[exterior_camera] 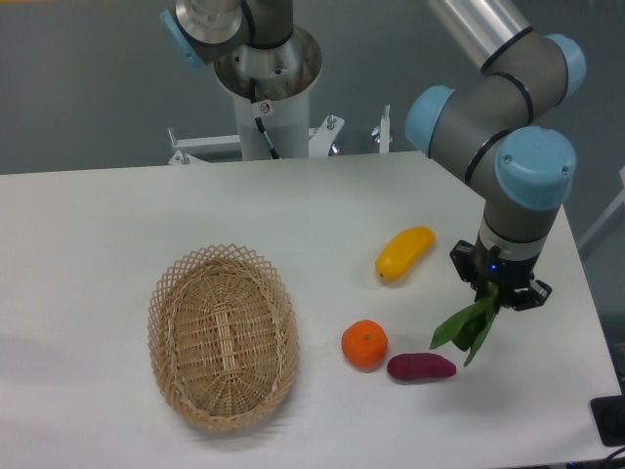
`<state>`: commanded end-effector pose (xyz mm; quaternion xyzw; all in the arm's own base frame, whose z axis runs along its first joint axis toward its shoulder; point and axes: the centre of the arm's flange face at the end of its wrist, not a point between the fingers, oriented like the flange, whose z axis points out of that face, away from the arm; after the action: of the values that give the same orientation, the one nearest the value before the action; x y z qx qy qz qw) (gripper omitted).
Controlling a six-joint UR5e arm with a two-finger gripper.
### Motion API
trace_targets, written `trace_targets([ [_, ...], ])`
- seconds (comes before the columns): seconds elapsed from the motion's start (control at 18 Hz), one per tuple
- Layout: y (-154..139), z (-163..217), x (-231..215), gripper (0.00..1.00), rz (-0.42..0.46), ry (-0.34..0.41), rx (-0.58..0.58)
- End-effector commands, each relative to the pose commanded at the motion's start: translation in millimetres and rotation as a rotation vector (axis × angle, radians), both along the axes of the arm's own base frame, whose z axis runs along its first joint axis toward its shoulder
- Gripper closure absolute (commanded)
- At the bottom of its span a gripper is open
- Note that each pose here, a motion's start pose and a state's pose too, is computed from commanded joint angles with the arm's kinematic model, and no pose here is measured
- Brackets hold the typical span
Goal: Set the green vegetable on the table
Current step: 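Carry the held green bok choy up and over toward the basket side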
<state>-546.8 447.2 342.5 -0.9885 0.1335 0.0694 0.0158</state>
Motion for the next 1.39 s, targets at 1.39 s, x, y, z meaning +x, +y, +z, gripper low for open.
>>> trace_targets([
  [1.39, -40.2, -6.5, 185.9, 0.98, -0.105, -0.080, -0.057],
])
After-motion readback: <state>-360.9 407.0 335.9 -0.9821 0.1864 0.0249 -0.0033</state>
